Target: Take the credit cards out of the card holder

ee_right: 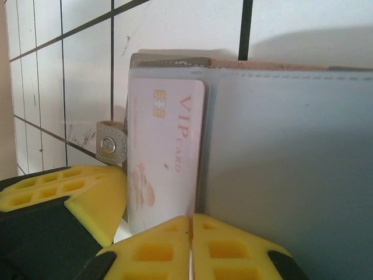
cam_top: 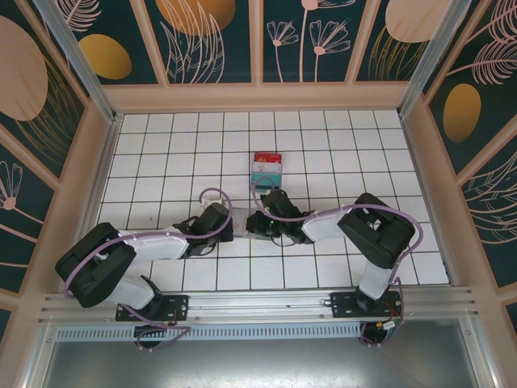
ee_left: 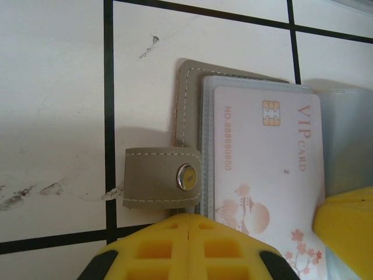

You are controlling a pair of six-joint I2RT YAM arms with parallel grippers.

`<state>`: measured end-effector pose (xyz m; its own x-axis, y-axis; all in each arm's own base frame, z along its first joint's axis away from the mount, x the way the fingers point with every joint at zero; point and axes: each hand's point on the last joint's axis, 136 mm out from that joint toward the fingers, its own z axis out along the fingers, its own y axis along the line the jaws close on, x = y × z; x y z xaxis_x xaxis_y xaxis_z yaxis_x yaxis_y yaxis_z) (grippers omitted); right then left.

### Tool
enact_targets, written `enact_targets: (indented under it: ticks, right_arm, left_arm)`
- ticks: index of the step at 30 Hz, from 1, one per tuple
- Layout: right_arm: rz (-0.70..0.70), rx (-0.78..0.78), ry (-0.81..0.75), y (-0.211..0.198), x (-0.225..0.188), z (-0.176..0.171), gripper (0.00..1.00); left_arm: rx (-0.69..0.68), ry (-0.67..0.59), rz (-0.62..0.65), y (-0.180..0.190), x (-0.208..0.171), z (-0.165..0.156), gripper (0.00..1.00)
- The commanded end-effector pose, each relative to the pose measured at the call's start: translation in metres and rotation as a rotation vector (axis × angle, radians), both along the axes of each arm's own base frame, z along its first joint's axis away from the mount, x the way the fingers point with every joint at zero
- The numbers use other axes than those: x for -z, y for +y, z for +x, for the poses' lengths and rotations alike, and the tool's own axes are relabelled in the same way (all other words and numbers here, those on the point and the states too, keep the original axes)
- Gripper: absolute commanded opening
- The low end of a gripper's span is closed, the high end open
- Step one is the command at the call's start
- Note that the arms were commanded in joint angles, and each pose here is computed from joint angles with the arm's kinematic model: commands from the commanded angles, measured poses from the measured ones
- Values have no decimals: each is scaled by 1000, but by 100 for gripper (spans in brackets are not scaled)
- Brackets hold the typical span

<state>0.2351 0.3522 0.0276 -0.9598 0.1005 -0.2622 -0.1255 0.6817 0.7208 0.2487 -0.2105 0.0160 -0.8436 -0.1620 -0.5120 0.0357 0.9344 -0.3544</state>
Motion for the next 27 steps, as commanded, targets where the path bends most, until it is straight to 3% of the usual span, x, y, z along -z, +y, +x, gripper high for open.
enact_targets:
  ticks: [1,4,20,27]
  right_arm:
    - [-24,-17,7,1,7,-4,7]
    - [-22,-11,4,-1,5,-4,0]
    - [-42,55,9,-37,8,-6,0]
    - [-24,38,8,-32,6,-5,0]
  left_arm:
    - [29,37,-14,-4,8,-6,0]
    - [24,37,-7,-2,9,-7,0]
    - [7,38,3,2,9,-7,0]
    - [18,32,-10,-1,4,-6,0]
